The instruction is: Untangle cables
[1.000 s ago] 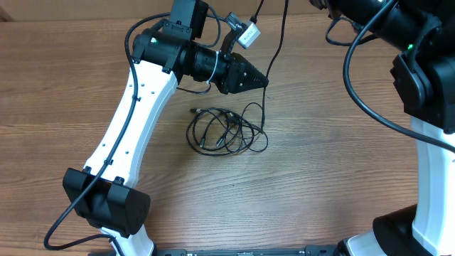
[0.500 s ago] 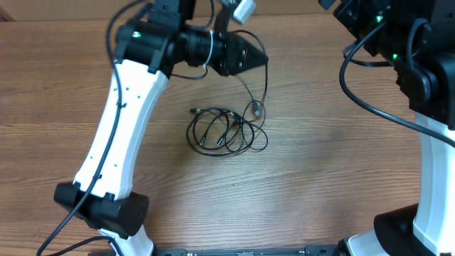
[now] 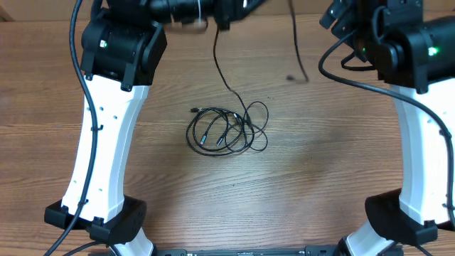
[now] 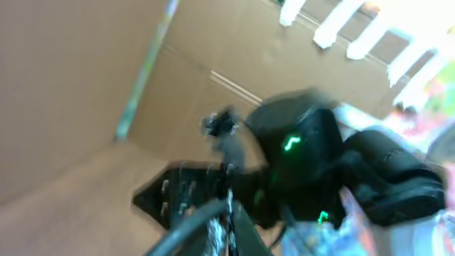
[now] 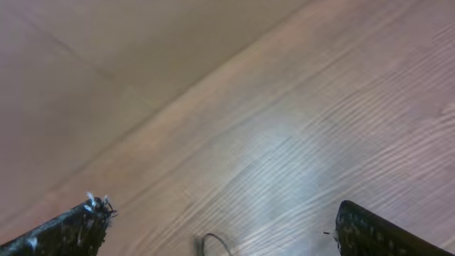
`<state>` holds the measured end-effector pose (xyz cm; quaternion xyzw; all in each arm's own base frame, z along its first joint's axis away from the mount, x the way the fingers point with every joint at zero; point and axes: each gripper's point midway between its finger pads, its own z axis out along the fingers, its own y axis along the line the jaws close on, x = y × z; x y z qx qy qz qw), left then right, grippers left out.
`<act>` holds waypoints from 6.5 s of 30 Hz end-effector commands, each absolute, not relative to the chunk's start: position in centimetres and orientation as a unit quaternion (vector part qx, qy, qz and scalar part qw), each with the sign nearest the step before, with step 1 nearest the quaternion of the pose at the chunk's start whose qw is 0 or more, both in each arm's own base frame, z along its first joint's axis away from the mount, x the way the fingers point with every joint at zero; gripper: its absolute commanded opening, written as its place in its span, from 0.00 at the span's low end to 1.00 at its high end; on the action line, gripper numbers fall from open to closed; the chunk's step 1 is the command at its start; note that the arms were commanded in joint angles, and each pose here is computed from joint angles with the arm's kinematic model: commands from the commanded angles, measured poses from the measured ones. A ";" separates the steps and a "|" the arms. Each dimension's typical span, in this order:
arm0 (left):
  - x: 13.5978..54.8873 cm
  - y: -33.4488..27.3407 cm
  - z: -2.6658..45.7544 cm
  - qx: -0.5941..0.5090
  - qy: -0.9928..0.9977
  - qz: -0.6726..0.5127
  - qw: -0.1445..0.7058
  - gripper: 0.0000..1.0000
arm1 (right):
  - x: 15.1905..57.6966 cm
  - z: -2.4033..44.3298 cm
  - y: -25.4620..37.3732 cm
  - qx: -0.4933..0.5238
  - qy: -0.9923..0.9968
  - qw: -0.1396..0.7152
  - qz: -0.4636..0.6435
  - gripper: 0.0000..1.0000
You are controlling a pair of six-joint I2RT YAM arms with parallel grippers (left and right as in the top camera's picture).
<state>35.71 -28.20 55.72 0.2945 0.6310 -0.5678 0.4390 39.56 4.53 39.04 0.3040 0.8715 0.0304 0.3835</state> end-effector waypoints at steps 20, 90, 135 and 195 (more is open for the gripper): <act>49.1 -10.1 58.9 -0.049 0.646 -0.383 0.659 0.04 | 37.5 36.8 2.7 0.323 0.894 0.309 0.039 1.00; 45.5 26.7 1.0 -0.485 0.872 0.039 0.057 0.92 | 34.7 24.1 14.7 0.148 0.978 0.090 0.114 1.00; 57.0 29.4 14.8 -0.436 0.829 -0.091 0.338 0.20 | 33.3 23.6 13.5 0.150 0.983 0.069 0.078 0.91; 62.2 21.5 10.1 -0.417 0.840 -0.088 0.336 0.04 | 33.6 23.7 13.7 0.153 0.982 0.075 0.084 1.00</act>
